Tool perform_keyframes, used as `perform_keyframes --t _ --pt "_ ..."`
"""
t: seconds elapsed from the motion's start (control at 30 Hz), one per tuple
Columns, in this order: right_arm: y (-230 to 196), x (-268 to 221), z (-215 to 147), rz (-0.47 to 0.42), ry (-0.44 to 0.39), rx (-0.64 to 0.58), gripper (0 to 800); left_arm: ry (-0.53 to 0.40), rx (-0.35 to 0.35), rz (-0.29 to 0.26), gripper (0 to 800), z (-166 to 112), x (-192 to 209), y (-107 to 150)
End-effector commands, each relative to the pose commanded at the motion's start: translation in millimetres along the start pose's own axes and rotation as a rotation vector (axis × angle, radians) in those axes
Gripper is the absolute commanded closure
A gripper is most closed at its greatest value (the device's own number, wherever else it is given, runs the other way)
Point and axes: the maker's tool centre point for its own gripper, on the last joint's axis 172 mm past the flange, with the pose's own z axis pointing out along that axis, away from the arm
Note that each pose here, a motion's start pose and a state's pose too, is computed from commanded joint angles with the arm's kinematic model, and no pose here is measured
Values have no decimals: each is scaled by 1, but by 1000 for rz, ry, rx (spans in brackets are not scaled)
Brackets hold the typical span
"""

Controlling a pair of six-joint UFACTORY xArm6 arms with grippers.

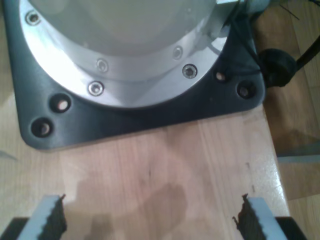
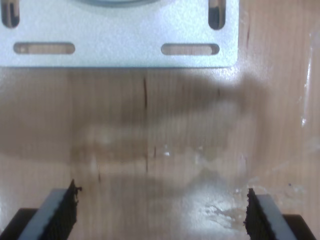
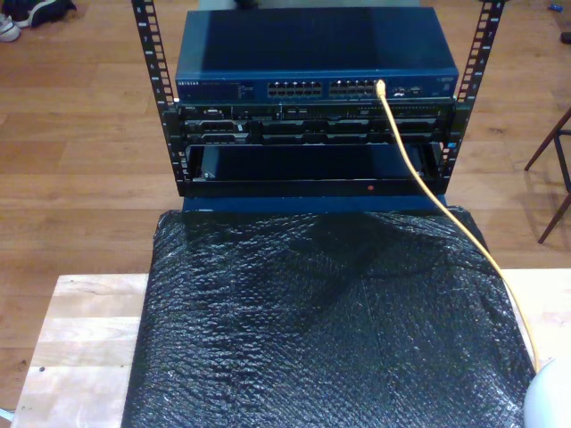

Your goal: Grab the cable and plug it in

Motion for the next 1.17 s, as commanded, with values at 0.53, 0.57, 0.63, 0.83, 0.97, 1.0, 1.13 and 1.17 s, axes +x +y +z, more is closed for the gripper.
perform_keyframes --t 0.53,0.57,0.63,0.83,0.97,1.0,1.13,1.17 --pt "-1 -4 4 -3 -31 3 1 0 0 0 0 0 0 0" --pt "-1 -4 4 -2 -31 2 1 0 1 -1 0 0 0 0" --pt "-1 -4 4 -2 -31 2 1 0 0 0 0 0 0 0" --pt "-1 -4 4 -3 -31 3 1 0 1 -1 0 0 0 0" --pt "-1 -4 4 -3 -31 3 1 0 0 0 0 0 0 0" --pt "-1 -4 4 -3 -31 3 1 0 0 0 0 0 0 0" --pt "-1 -4 4 -3 -31 3 1 0 0 0 0 0 0 0" --pt "-1 -4 4 -3 -31 3 1 0 1 -1 0 0 0 0"
